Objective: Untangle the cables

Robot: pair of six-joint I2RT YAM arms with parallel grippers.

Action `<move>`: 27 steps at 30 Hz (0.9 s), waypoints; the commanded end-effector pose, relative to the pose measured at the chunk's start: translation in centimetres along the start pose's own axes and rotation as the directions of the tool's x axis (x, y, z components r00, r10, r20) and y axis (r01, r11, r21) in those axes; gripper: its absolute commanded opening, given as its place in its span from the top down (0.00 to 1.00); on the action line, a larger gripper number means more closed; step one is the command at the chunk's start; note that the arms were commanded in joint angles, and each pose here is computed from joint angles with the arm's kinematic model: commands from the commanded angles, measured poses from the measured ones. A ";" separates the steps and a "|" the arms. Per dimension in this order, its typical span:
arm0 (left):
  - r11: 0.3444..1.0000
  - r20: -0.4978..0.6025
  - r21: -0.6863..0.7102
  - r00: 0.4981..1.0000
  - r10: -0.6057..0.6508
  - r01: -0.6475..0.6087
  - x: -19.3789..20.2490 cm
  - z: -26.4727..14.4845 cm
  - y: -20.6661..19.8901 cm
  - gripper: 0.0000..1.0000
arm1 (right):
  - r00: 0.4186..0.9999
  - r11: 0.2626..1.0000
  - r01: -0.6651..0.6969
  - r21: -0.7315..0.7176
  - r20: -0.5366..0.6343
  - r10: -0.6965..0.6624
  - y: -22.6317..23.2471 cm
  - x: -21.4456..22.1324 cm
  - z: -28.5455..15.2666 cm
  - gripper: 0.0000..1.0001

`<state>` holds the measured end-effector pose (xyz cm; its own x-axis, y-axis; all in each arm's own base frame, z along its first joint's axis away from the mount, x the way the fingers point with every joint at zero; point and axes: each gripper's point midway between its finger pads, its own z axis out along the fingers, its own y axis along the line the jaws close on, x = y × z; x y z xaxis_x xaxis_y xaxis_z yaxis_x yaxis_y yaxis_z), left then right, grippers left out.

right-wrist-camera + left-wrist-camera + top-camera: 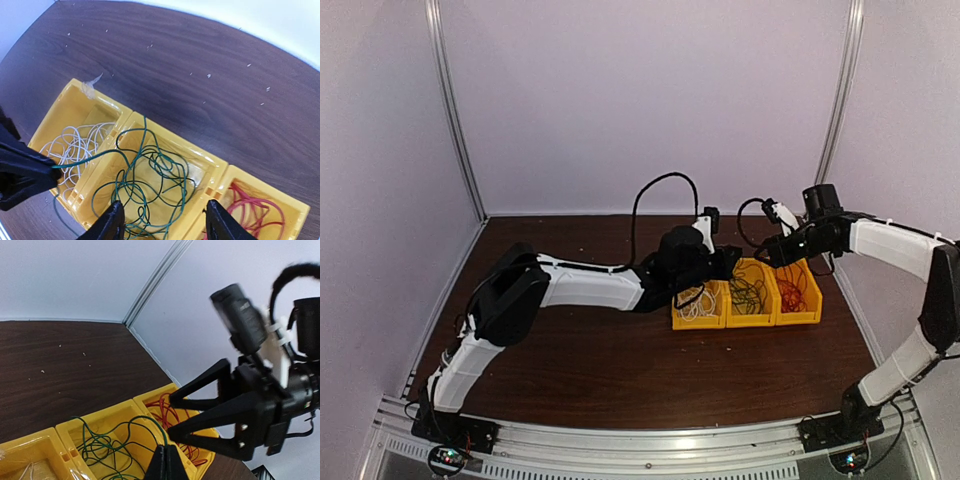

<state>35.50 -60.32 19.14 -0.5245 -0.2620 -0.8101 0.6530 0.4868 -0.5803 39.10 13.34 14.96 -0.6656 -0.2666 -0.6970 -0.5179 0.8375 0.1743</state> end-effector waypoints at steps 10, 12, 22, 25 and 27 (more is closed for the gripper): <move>0.997 -0.075 0.055 0.996 0.049 -0.045 0.9 2.7 -1.3 0.55 | 0.991 0.982 0.077 0.173 0.097 -0.094 -1.3 -2.3 -6.4 0.40; 0.997 -0.049 0.023 0.996 0.080 -0.078 -0.3 1.9 -1.3 0.47 | 0.990 0.983 0.079 0.168 0.105 -0.098 -1.2 -2.4 -6.4 0.40; 0.968 0.089 0.104 0.972 0.220 -0.228 -7.6 -2.2 -6.5 0.43 | 0.978 0.984 0.100 0.145 0.167 -0.124 -0.4 -3.8 -7.3 0.38; 0.951 0.108 0.097 0.953 0.282 -0.292 -9.7 -3.9 -7.5 0.42 | 0.958 0.978 0.110 0.180 0.244 -0.152 -0.2 -6.0 -9.2 0.28; 0.942 0.093 0.062 0.942 0.324 -0.330 -11.1 -5.3 -7.4 0.40 | 0.942 0.968 0.078 0.239 0.301 -0.150 -0.8 -7.6 -10.8 0.03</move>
<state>33.90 -59.31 27.03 -0.3676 -0.1568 -0.9166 0.7824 0.4806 -0.3960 37.85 10.58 22.24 -0.5177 -0.2808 -0.8082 -0.4872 0.8732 0.0087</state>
